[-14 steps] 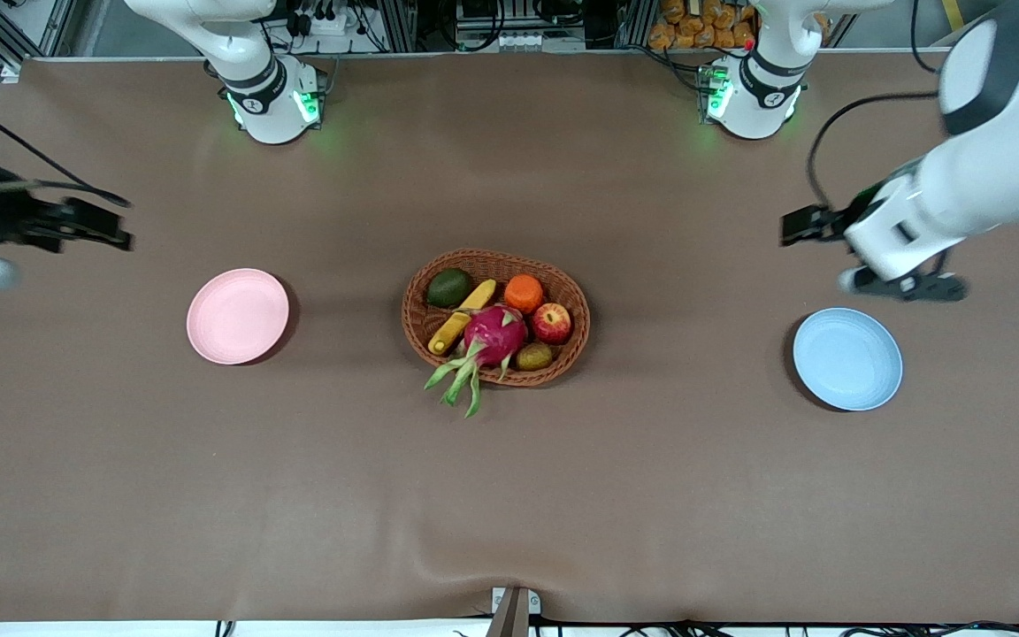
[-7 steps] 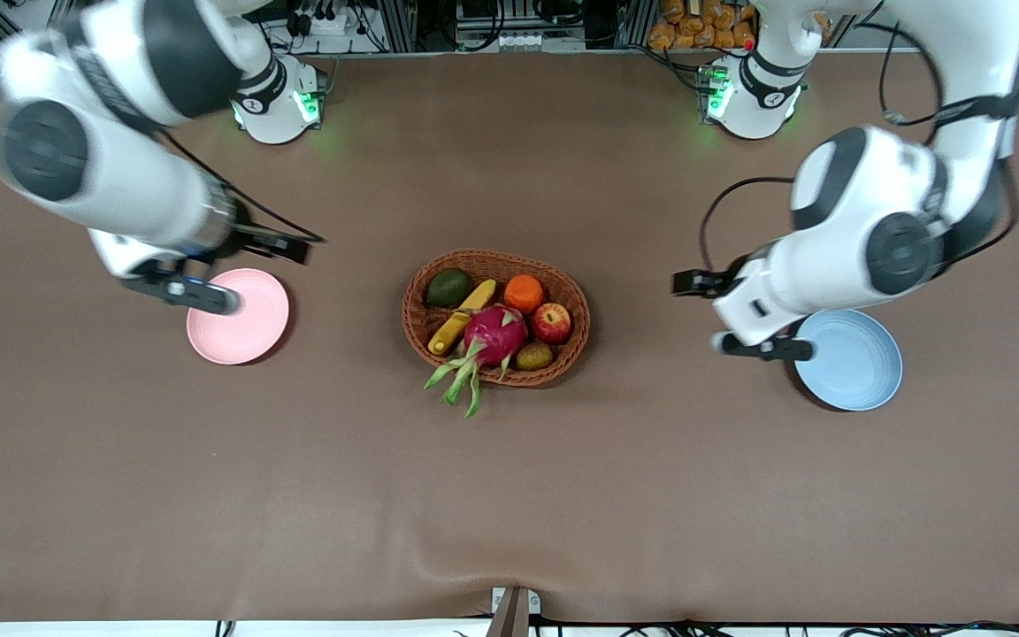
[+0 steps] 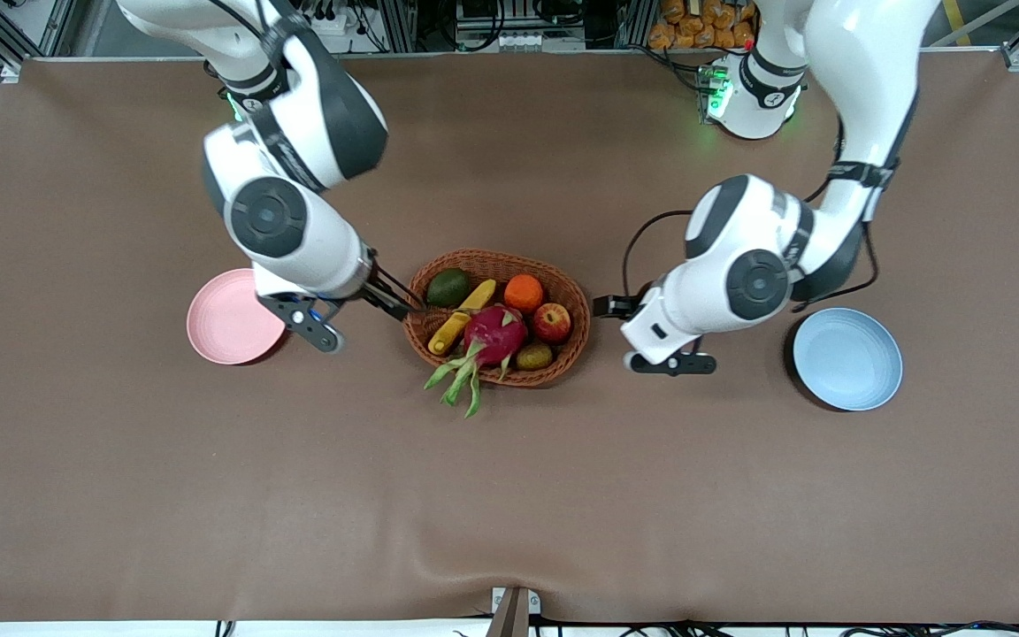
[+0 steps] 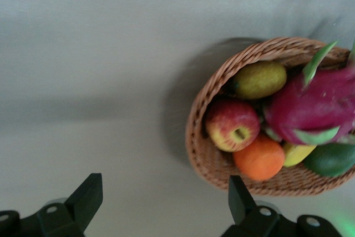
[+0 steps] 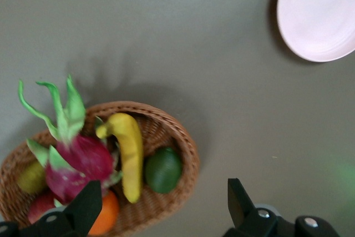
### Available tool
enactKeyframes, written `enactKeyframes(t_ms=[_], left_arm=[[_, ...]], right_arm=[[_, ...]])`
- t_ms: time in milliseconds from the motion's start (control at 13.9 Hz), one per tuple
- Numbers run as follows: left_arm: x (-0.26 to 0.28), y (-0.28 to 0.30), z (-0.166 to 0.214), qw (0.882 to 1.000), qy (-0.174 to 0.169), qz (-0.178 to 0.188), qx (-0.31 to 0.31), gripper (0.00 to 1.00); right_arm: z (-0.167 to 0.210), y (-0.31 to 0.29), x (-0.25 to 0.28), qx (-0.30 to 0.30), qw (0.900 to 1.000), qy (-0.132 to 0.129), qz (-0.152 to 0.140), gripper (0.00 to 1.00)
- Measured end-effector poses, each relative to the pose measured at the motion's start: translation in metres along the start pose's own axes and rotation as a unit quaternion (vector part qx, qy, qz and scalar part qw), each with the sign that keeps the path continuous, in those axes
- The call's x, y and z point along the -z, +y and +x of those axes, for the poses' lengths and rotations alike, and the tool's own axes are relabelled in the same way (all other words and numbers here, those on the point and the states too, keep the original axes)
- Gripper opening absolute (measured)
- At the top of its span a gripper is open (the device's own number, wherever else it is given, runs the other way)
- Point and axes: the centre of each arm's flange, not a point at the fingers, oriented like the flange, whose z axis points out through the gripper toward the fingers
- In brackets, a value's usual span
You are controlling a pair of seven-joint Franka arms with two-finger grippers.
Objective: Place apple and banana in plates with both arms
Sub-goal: 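Reach the left gripper to the red apple while the right gripper reaches the banana, then close the left gripper on the apple while the right gripper grips the banana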
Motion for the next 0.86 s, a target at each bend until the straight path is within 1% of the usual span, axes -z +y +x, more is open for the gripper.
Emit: enactKeyframes(t_ms=[72,216,288,360,505,577,721,865], left_arm=[[-0.010,0.006,0.001,1.000,0.000,-0.010,0.006,1.00],[-0.032,0.019,0.002,0.999,-0.005,-0.030,0.011,1.00],[-0.044,0.029,0.000,0.999,-0.005,-0.033,0.014,1.00],[-0.055,0.038,-0.002,0.999,-0.003,-0.035,0.020,1.00],[-0.077,0.050,-0.004,0.999,-0.001,-0.036,0.023,1.00],[-0.082,0.051,-0.003,0.999,-0.002,-0.037,0.023,1.00],[-0.090,0.055,-0.004,0.999,0.000,-0.038,0.024,1.00],[-0.098,0.061,-0.004,0.999,0.009,-0.043,0.025,1.00]], right_arm=[[-0.001,-0.009,-0.012,-0.014,1.000,0.010,0.003,1.00],[-0.007,-0.027,-0.037,-0.047,0.998,0.047,0.004,1.00],[-0.013,-0.034,-0.050,-0.064,0.996,0.063,0.003,1.00],[-0.018,-0.041,-0.061,-0.076,0.995,0.071,0.006,1.00],[-0.021,-0.054,-0.077,-0.082,0.993,0.082,0.024,1.00],[-0.019,-0.056,-0.080,-0.082,0.993,0.085,0.026,1.00],[-0.016,-0.057,-0.087,-0.082,0.992,0.088,0.028,1.00],[-0.013,-0.058,-0.095,-0.081,0.992,0.091,0.022,0.96]])
